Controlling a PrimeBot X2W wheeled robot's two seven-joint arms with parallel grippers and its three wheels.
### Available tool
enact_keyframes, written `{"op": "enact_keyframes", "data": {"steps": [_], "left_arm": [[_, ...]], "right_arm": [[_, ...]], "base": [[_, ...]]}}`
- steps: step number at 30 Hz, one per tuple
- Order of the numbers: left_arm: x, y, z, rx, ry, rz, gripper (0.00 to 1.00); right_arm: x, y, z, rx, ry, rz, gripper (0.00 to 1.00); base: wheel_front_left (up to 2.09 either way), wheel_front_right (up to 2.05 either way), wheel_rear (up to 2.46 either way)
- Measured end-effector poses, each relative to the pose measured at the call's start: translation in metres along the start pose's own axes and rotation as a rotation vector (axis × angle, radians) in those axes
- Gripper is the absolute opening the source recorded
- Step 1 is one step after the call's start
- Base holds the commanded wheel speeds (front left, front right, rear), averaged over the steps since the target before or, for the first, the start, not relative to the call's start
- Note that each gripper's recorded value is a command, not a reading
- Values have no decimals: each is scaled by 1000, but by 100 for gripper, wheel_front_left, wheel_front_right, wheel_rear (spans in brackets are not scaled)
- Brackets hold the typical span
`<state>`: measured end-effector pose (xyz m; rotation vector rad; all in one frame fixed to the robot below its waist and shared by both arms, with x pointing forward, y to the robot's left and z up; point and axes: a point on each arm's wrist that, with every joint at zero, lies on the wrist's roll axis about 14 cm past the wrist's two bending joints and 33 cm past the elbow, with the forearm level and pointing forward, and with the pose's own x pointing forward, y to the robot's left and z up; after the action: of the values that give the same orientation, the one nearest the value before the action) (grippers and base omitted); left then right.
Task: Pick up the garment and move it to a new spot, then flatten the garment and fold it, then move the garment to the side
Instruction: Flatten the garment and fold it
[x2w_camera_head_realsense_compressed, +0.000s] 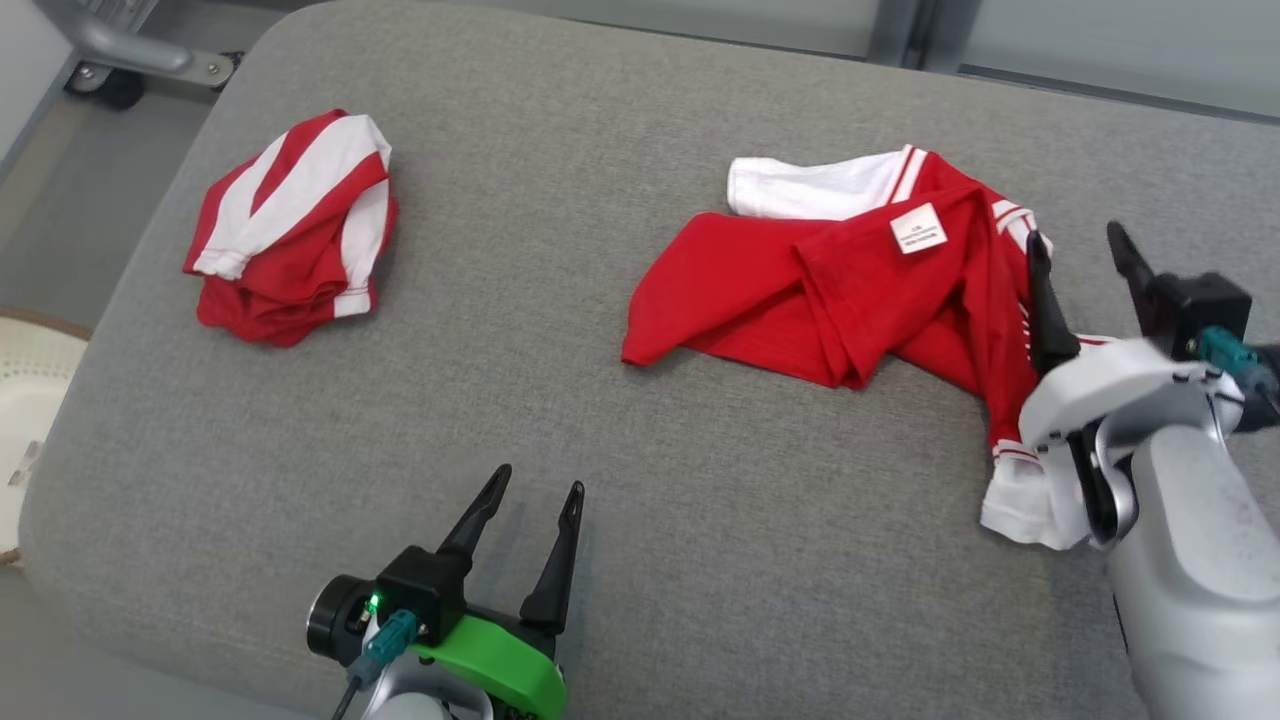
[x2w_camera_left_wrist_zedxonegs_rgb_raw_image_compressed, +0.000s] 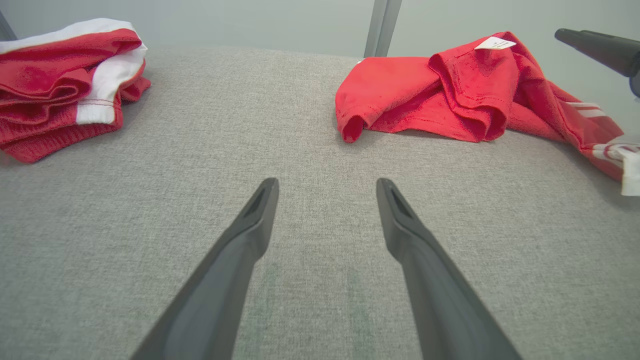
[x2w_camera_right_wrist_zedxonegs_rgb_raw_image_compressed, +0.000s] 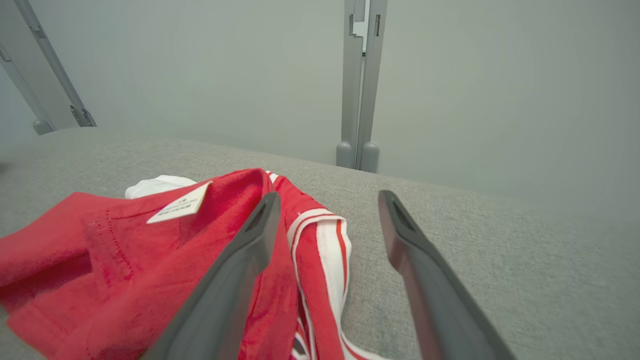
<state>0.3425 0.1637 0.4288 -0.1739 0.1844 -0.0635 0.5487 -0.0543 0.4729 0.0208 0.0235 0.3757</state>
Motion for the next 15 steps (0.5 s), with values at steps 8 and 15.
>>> {"op": "enact_keyframes", "data": {"steps": [8, 15], "left_arm": [[22, -32, 16, 24, -48, -120, 100], [62, -66, 38, 86, -94, -241, 100]], "right_arm": [[-94, -25, -18, 45, 29, -107, 100], [-160, -54, -16, 80, 14, -249, 100]], "base": [[0, 0, 0], [0, 0, 0]]}}
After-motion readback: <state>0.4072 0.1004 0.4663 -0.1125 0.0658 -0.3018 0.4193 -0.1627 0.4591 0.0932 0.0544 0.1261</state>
